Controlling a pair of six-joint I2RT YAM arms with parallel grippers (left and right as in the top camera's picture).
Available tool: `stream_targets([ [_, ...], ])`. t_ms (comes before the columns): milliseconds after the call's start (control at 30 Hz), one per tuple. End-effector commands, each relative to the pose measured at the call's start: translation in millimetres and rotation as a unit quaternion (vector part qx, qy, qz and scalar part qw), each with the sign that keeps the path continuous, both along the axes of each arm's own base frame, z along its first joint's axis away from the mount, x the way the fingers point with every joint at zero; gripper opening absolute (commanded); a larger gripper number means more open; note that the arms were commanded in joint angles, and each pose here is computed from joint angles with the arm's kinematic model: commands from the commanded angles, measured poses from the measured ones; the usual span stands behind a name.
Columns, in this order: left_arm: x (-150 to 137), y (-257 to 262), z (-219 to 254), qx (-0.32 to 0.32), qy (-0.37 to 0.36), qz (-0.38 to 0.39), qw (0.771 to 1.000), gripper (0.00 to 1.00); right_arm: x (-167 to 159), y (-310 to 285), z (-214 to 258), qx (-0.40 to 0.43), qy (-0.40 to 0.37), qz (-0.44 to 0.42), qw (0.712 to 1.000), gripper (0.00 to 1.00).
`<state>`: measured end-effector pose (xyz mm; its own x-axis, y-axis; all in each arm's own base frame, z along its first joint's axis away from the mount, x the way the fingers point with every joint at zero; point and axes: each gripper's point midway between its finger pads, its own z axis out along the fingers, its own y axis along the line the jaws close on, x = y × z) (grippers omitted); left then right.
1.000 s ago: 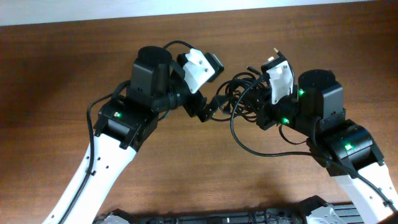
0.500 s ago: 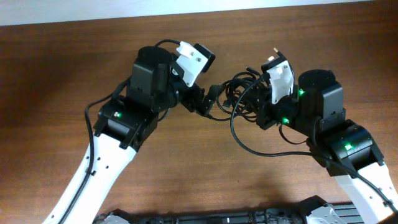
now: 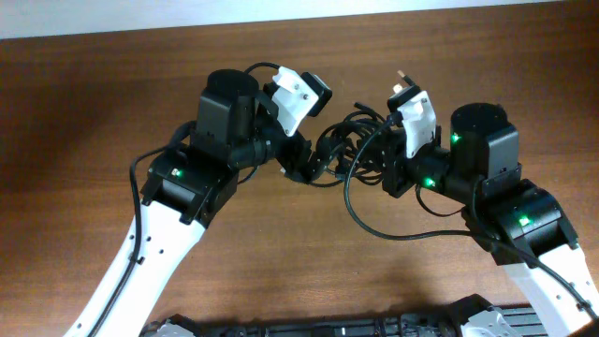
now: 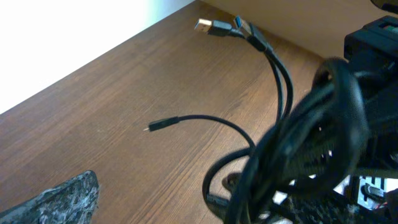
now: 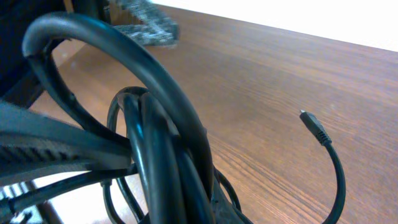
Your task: Untangle cables
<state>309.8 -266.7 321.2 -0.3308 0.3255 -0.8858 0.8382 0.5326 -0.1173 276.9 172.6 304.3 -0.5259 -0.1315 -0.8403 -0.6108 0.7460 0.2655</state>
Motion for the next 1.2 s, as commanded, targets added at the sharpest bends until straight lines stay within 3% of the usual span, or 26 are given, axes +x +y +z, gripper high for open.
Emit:
stream_targets([
  [0,-6,-3,16,-0.012,-0.024,-0.015,1.000,0.99,-8,8,14,0.012,-0.026,0.041,0.999,0.04],
  [300,-4,-1,15,-0.009,-0.025,-0.010,1.000,0.99,-3,2,11,-0.001,-0.025,0.021,0.999,0.04],
  [433,1,16,5,0.025,-0.023,0.019,0.999,0.99,1,-10,0,-0.028,-0.014,-0.014,0.999,0.04],
  [833,6,40,19,0.031,-0.045,0.065,0.996,0.99,1,-10,0,-0.027,-0.014,-0.013,0.999,0.04],
  [1167,1,34,22,0.015,-0.038,0.049,0.998,0.99,-6,3,9,-0.001,-0.022,0.028,0.999,0.04],
])
